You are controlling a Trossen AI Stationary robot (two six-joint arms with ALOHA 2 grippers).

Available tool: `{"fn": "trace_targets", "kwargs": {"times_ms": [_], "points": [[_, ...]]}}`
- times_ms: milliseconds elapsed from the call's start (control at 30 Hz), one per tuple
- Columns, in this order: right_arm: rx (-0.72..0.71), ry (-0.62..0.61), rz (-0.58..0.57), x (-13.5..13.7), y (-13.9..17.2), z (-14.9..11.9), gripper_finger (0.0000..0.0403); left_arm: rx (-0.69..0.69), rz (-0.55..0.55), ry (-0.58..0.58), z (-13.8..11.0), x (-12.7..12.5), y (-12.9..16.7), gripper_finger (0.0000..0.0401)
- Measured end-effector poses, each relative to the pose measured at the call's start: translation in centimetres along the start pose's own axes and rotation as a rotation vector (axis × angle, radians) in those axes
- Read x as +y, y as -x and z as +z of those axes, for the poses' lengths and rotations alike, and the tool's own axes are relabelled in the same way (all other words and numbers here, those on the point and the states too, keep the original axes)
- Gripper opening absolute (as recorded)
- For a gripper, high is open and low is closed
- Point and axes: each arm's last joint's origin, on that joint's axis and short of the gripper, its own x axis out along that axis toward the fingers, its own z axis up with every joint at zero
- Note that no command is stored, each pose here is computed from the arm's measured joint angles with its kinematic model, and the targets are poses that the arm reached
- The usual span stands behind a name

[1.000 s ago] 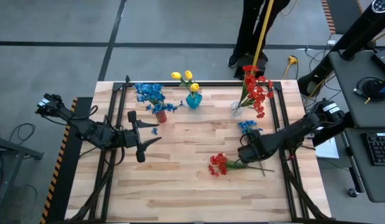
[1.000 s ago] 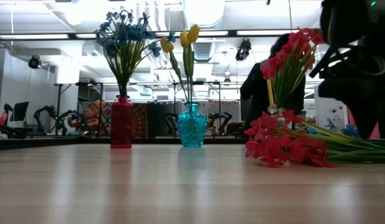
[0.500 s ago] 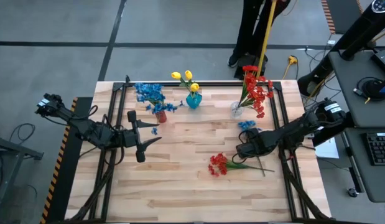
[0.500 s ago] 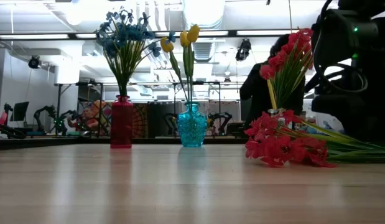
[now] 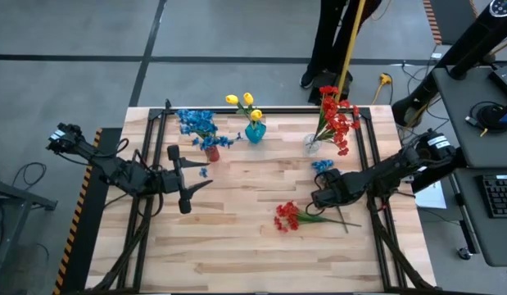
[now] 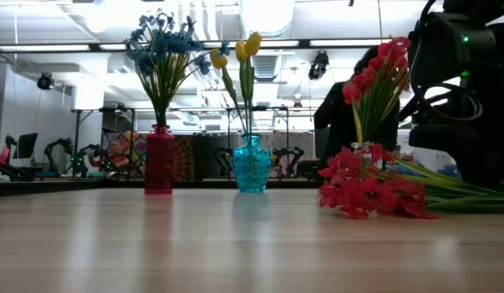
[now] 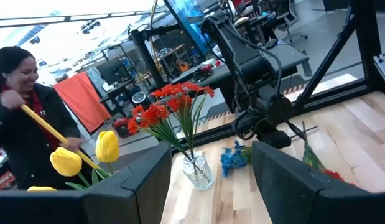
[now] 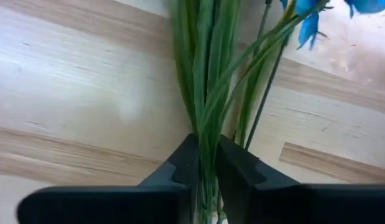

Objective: Sort flowers into vase by color
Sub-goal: Put the blue flower into the red vase

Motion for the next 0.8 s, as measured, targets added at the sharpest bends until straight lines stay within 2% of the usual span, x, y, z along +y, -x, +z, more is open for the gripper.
{"fn": "trace_targets", "kwargs": {"times_ms": [167, 333, 600, 800], "points": [[0.014, 0.051, 0.011, -0.5, 0.5, 0.0, 0.0021, -0.016, -0.033, 0.052, 0.1, -0.1, 0.0, 0.0204], [0.015, 0.111, 0.089, -0.8, 1.9, 0.3, 0.0019, -0.061, -0.078, 0.097, 0.4, -0.1, 0.0, 0.0204], [-0.003, 0.238, 0.311, 0.1, 6.5, 1.1, 0.0018, -0.134, -0.052, 0.158, 1.2, 0.2, 0.1, 0.0204], [-0.089, 0.317, 0.441, 0.6, 9.7, 1.8, 0.0018, -0.175, -0.127, 0.214, 1.4, -0.5, -0.5, 0.0204]]}}
